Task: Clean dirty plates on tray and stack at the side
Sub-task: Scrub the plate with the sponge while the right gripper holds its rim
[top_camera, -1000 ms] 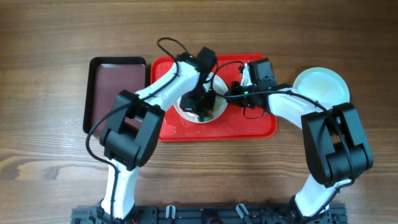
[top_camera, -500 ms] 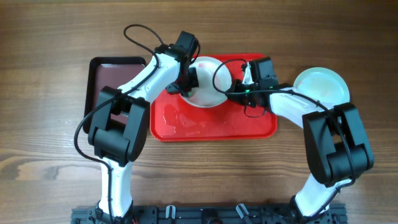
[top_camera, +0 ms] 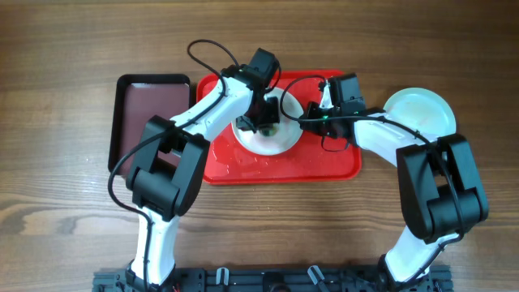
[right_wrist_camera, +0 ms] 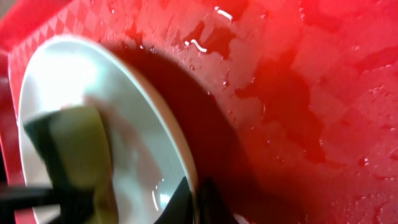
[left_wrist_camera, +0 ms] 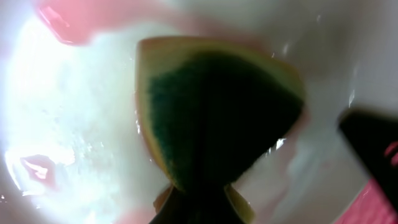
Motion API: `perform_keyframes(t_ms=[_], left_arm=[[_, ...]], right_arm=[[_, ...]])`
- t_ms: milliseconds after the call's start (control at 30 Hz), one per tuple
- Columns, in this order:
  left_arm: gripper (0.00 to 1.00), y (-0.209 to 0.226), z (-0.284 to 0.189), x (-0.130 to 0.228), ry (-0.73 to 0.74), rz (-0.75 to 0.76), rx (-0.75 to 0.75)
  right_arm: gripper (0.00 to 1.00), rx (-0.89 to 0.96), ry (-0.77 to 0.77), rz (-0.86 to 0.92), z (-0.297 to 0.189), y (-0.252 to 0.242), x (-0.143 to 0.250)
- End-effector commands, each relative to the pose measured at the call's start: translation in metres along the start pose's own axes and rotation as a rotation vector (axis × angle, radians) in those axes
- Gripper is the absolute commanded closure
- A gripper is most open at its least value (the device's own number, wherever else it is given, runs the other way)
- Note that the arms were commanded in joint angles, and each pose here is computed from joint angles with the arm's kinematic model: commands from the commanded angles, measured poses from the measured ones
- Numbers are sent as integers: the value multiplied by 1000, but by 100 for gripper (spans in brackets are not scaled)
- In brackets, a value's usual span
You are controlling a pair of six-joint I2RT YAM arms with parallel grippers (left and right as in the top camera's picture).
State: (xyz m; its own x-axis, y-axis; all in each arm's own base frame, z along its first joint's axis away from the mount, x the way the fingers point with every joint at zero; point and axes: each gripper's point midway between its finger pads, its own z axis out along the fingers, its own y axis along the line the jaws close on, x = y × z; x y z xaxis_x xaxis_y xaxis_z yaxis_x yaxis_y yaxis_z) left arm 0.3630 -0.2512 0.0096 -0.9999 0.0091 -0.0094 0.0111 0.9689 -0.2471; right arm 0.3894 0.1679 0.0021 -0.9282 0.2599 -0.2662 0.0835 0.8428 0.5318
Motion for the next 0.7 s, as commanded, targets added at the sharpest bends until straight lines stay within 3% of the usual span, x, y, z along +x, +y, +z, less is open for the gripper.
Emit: perform_keyframes(t_ms=[0,200,267,467,667], left_arm=[[96,16,17,47,190,69,-60],[96,88,1,25,71,-7,-422],[96,97,-2,16,21,-45,-465],[96,78,4,-24,-152,-71,-379],[96,38,2,-66,-298,-118,-180]], right_arm=[[96,25,45,5,10,-9,16],[96,25,45,5,10,-9,16],[96,25,44,5,10,-9,16],[96,25,44,5,10,-9,16],[95,25,44,5,10,-9,16]])
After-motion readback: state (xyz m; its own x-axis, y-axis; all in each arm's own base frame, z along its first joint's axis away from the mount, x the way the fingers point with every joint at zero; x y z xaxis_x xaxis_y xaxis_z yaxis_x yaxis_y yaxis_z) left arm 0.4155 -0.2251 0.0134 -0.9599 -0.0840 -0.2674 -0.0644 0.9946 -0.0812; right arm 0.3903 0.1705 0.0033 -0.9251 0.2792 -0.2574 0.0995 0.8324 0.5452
